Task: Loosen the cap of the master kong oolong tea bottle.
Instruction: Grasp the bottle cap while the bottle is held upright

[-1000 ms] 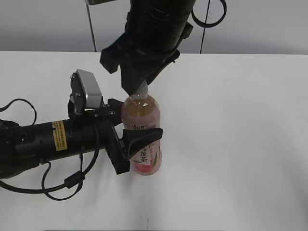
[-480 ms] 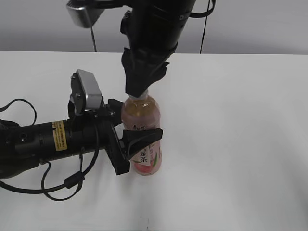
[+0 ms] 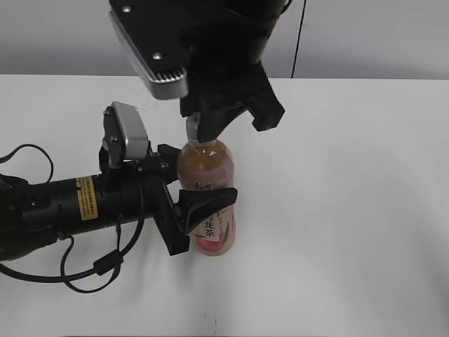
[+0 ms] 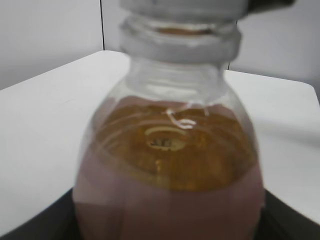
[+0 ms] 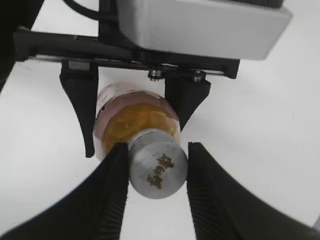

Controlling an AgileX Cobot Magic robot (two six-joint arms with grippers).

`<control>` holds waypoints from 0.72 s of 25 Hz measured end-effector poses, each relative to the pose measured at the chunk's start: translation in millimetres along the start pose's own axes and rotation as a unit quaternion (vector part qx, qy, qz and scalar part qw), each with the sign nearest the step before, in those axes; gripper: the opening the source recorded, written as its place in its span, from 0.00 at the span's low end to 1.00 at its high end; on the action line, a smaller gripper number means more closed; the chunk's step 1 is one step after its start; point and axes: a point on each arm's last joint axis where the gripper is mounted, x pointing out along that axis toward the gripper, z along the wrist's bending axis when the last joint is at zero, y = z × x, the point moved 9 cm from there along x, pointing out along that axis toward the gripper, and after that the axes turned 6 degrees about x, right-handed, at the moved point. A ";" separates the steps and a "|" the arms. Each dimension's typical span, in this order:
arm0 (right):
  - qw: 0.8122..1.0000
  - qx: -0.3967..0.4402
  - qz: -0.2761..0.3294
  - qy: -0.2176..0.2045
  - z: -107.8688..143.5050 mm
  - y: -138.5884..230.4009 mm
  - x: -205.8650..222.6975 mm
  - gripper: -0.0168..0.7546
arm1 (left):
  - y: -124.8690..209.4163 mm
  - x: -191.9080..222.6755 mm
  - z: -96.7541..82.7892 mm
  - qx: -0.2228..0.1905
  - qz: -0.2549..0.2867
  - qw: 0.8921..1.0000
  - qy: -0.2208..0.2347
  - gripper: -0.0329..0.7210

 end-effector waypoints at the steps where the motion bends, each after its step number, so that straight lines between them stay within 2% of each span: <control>1: 1.000 -0.028 0.000 0.000 0.0 0.0 0.0 0.38 | 0.0 0.0 0.0 0.000 0.000 1.000 0.000 0.61; 4: 0.994 -0.113 0.000 0.001 -0.1 0.1 -0.5 0.38 | 0.0 0.0 0.3 0.000 0.000 1.000 -0.001 0.61; 7: 0.978 -0.210 0.004 0.001 -0.1 1.2 -1.0 0.38 | 0.0 0.0 0.1 0.000 0.000 1.000 0.000 0.61; 12: 0.927 -0.376 0.014 -0.001 -1.1 4.3 -0.9 0.38 | 0.3 0.0 0.3 -0.001 0.001 1.000 -0.001 0.61; 16: 0.882 -0.471 0.014 0.000 -1.9 4.2 -0.9 0.38 | 0.2 0.0 0.8 -0.002 0.001 1.000 -0.002 0.61; 18: 0.870 -0.493 0.013 0.000 -1.7 3.7 -0.9 0.38 | 0.2 0.0 1.0 -0.002 0.001 1.000 -0.003 0.61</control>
